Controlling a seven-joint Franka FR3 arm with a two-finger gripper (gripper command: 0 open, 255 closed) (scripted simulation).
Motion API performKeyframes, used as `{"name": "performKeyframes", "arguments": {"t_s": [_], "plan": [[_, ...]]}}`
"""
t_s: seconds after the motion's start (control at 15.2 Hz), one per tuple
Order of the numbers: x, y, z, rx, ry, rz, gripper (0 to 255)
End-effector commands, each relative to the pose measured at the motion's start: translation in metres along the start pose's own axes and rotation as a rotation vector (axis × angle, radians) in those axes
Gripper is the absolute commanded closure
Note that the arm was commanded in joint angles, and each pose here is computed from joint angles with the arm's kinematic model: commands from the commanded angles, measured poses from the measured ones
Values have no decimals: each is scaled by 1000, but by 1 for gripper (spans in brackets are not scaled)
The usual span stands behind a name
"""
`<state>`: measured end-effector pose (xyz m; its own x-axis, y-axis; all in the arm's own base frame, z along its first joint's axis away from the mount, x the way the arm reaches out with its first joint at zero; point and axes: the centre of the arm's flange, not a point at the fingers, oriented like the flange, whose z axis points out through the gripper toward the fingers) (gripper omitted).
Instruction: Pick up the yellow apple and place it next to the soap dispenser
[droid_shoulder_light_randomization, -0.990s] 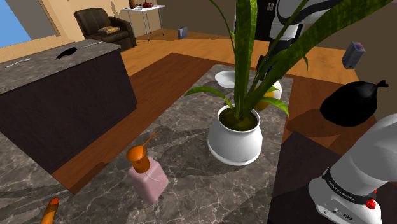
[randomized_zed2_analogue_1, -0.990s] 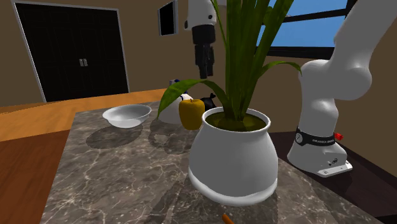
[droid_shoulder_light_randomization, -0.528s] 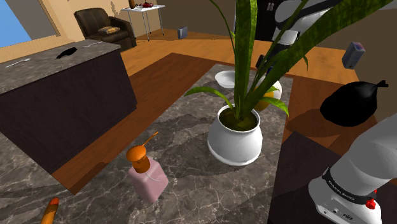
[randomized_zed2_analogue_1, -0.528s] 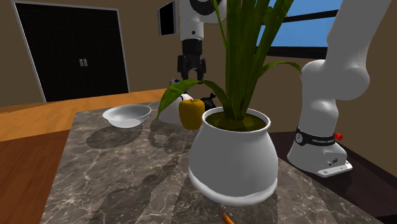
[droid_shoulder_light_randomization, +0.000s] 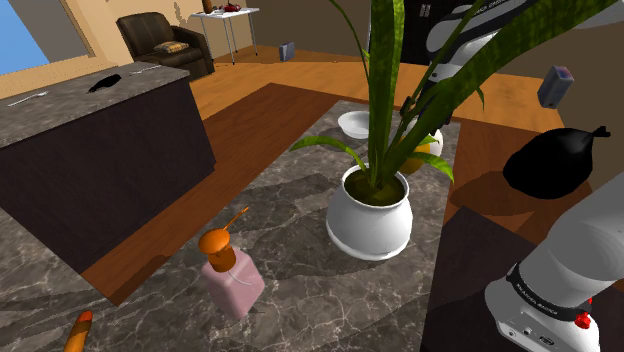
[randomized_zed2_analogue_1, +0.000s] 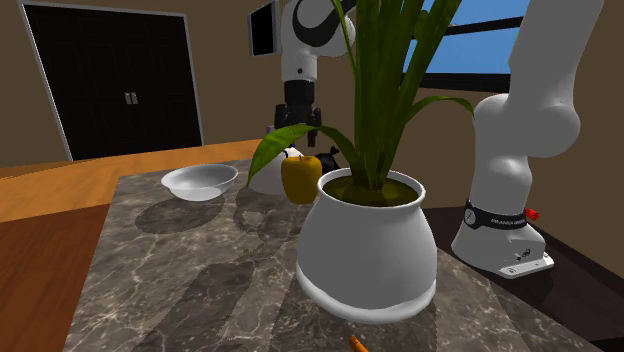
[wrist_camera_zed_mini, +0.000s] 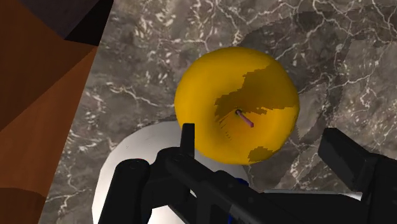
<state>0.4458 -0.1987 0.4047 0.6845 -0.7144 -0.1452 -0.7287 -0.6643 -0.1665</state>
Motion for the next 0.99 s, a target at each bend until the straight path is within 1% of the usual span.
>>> {"name": "performKeyframes", "arguments": {"t_s": [0.0,0.46,0.53,0.92], "plan": [[0,0,8,0,1,0,0],[0,0,8,0,1,0,0],[0,0,8,0,1,0,255],[0,0,8,0,1,0,255]]}}
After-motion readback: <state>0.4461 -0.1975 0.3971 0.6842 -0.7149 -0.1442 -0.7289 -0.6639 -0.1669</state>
